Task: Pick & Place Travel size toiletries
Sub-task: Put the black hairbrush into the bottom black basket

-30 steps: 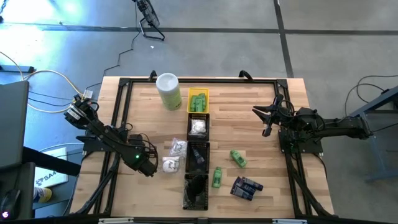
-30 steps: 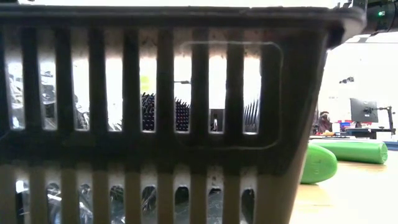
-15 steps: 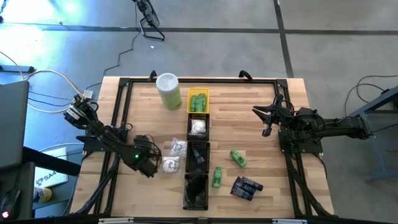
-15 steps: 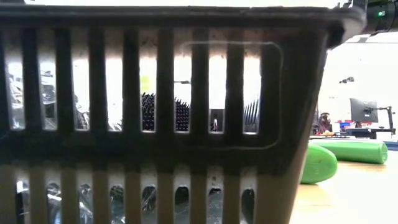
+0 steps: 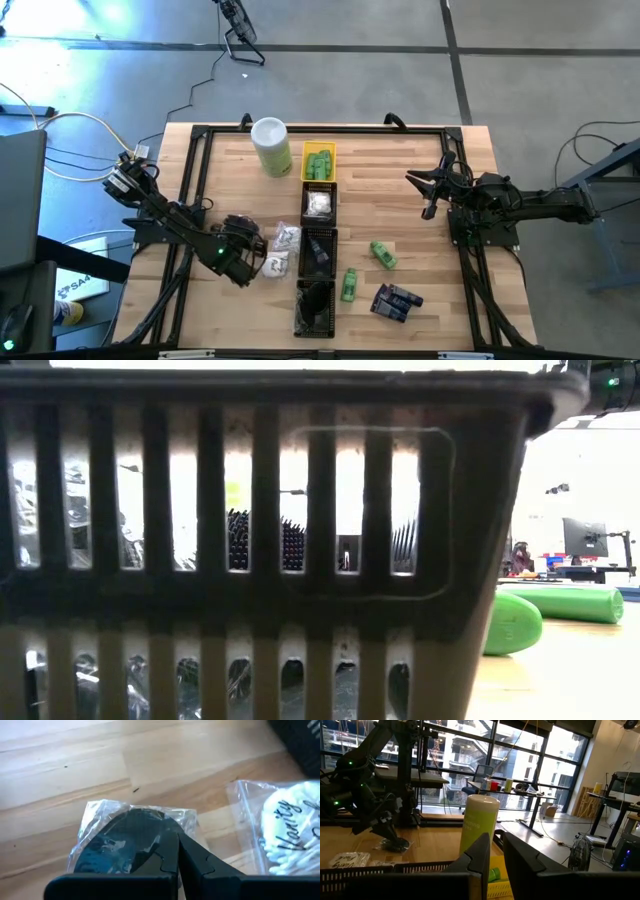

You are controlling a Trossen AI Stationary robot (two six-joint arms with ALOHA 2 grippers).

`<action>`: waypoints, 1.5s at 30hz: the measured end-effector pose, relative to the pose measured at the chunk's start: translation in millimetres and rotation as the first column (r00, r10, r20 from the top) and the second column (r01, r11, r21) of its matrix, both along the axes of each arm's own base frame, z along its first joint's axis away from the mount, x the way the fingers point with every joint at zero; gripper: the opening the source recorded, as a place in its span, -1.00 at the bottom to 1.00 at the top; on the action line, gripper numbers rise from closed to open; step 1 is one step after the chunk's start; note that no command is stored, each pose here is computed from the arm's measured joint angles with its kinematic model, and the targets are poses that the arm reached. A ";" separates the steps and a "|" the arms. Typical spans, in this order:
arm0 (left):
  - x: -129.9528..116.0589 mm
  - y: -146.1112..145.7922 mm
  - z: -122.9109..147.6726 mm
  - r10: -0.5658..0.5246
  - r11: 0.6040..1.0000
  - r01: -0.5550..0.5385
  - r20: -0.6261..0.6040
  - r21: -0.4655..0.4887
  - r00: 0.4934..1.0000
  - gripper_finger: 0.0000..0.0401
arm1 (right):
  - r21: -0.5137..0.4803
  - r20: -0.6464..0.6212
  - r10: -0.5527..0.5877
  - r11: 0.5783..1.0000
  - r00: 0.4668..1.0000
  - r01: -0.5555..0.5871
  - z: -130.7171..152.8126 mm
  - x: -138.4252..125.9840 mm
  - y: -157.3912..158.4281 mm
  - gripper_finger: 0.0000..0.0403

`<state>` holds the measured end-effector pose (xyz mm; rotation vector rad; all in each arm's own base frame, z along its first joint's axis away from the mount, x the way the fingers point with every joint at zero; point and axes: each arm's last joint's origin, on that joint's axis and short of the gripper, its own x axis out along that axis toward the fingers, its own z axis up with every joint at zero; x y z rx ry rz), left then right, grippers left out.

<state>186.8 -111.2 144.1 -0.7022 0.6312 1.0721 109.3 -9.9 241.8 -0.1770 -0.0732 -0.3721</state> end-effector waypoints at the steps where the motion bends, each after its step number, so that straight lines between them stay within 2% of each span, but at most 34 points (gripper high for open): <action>1: 0.9 1.1 -0.1 0.013 1.000 -0.013 0.003 -0.008 1.000 -1.00 | 0.000 0.000 0.000 1.000 1.000 0.000 0.0 0.0 0.0 -0.77; 3: 2.0 2.9 -0.5 0.040 0.997 -0.042 -0.031 -0.062 0.999 -1.00 | 0.000 0.000 0.000 1.000 1.000 0.000 0.0 0.0 0.0 -0.77; 6: 1.7 6.0 1.2 0.057 0.983 -0.086 -0.170 -0.164 0.984 -1.00 | 0.000 -0.001 0.000 1.000 1.000 0.000 -0.1 0.0 0.0 -0.77; 8: 0.2 9.7 1.9 0.074 0.975 -0.120 -0.236 -0.189 0.969 -1.00 | -0.004 -0.004 -0.001 1.000 1.000 0.001 -0.2 0.0 0.0 -0.77; 15: 0.6 20.9 2.8 0.124 0.974 -0.169 -0.272 -0.149 0.954 -1.00 | -0.009 -0.011 -0.001 1.000 1.000 0.001 -0.7 0.1 0.0 -0.77; 19: 2.1 24.2 4.4 0.127 0.988 -0.143 -0.216 -0.060 0.968 -1.00 | -0.013 -0.012 -0.002 1.000 1.000 0.002 -0.7 0.1 0.0 -0.77; 21: 0.6 25.3 5.1 0.129 0.989 -0.141 -0.225 -0.036 0.966 -1.00 | -0.013 -0.012 -0.002 1.000 1.000 0.002 -0.7 0.1 0.0 -0.77; 28: -9.5 26.1 5.4 0.178 0.969 -0.228 -0.366 -0.098 0.914 -1.00 | -0.014 -0.013 -0.002 1.000 1.000 0.002 -0.7 0.1 0.0 -0.77; 39: -9.2 24.0 -6.6 0.166 0.949 -0.242 -0.336 -0.200 0.927 -1.00 | -0.014 -0.013 -0.002 1.000 1.000 0.002 -0.7 0.1 0.0 -0.77; 45: -8.8 27.8 -15.4 0.166 0.970 -0.199 -0.222 -0.136 0.961 -1.00 | -0.014 -0.013 -0.002 1.000 1.000 0.001 -0.7 0.1 0.0 -0.77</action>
